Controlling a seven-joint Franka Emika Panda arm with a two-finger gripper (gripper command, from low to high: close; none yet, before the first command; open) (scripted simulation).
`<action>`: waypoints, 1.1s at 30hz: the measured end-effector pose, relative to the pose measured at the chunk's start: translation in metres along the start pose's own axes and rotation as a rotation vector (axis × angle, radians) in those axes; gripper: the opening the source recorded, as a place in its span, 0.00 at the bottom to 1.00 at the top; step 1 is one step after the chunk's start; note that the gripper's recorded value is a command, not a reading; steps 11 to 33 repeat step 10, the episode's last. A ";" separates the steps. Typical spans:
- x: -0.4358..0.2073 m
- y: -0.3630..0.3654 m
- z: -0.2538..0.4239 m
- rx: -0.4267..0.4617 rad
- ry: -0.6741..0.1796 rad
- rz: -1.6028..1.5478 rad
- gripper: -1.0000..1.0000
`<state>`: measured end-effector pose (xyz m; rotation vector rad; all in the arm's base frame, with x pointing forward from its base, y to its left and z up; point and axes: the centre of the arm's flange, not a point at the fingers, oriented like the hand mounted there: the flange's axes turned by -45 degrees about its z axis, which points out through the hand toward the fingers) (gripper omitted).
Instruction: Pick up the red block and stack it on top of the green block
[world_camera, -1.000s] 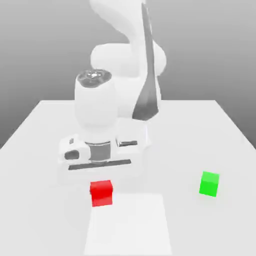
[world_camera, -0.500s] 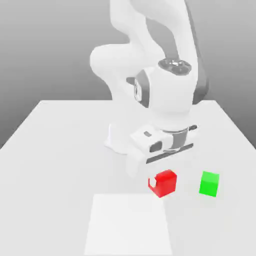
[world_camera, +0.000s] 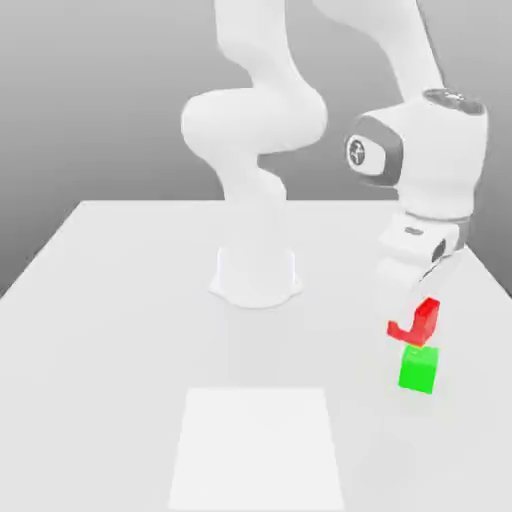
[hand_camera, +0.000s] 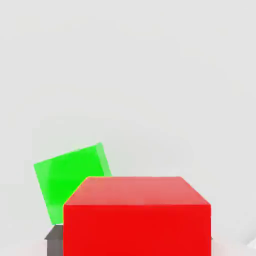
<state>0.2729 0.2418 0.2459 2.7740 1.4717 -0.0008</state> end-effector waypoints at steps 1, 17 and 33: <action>0.001 -0.005 0.004 0.000 0.000 -0.012 0.00; 0.002 -0.009 0.063 0.000 0.000 -0.022 1.00; 0.002 -0.009 0.063 0.000 0.000 -0.022 1.00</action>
